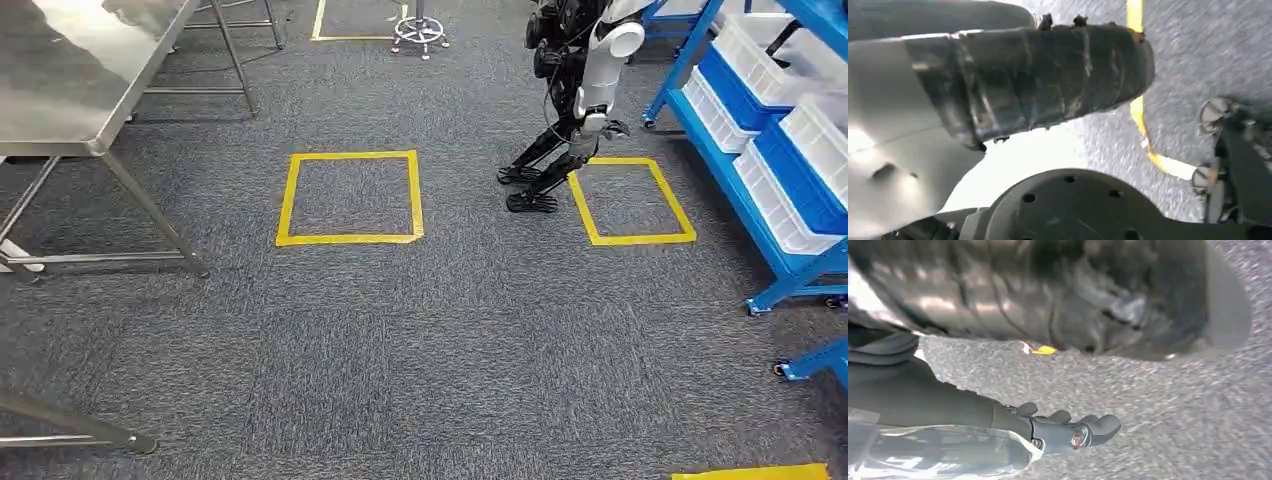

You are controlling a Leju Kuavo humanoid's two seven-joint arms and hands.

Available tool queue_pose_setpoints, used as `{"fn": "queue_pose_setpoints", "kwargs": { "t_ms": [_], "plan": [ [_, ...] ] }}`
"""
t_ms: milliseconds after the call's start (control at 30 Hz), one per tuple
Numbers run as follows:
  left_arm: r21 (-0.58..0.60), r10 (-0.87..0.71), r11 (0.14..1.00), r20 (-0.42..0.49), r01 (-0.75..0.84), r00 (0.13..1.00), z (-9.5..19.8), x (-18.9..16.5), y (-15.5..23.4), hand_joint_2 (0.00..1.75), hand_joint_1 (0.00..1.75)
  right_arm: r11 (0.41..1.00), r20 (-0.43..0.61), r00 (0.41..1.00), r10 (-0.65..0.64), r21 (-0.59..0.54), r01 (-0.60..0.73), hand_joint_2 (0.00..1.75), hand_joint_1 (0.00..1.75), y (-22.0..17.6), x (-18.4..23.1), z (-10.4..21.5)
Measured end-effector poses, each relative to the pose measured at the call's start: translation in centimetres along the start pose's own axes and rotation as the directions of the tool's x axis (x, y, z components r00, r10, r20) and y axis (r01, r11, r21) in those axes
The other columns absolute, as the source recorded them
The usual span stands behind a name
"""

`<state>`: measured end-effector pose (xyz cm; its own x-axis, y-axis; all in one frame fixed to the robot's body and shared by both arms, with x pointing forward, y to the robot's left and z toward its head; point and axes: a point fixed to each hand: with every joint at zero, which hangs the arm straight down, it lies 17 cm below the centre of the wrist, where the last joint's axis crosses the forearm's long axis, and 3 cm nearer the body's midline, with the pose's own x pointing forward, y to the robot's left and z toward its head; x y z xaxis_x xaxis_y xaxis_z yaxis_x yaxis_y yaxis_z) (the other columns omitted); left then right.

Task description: Take the parts from the cabinet and place them on the table.

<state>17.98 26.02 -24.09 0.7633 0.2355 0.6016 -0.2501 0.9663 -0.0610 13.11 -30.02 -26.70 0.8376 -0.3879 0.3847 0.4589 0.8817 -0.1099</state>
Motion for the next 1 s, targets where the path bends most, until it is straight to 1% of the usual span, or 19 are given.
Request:
{"fn": "queue_pose_setpoints", "kwargs": {
  "t_ms": [233,333,433,800,1000],
  "plan": [
    [-0.003,0.001,1.000,-0.002,-0.001,1.000,0.1,-0.1,-0.1,0.00,0.00,1.000,-0.007,1.000,0.001,0.002,-0.001,0.00,0.00,0.1,-0.3,0.1],
    [-0.004,0.002,1.000,-0.005,-0.002,1.000,0.1,-0.2,-0.2,0.00,0.00,1.000,-0.001,1.000,-0.001,0.005,0.001,0.00,0.00,0.4,0.2,0.0],
    [-0.007,0.003,1.000,0.003,-0.003,1.000,-0.1,0.3,-0.3,0.00,0.00,1.000,-0.002,1.000,0.000,0.004,0.000,0.00,0.00,0.3,0.1,0.0],
    [0.011,-0.008,1.000,-0.006,0.008,1.000,0.0,-0.1,1.1,0.00,0.00,1.000,-0.003,1.000,0.006,0.020,-0.006,0.00,0.00,1.0,-0.1,0.2],
    [-0.001,-0.001,1.000,-0.001,0.001,1.000,-0.2,0.2,0.4,0.00,0.00,1.000,-0.007,1.000,0.013,0.024,-0.013,0.00,0.00,0.8,-0.4,0.2]
  ]
}}
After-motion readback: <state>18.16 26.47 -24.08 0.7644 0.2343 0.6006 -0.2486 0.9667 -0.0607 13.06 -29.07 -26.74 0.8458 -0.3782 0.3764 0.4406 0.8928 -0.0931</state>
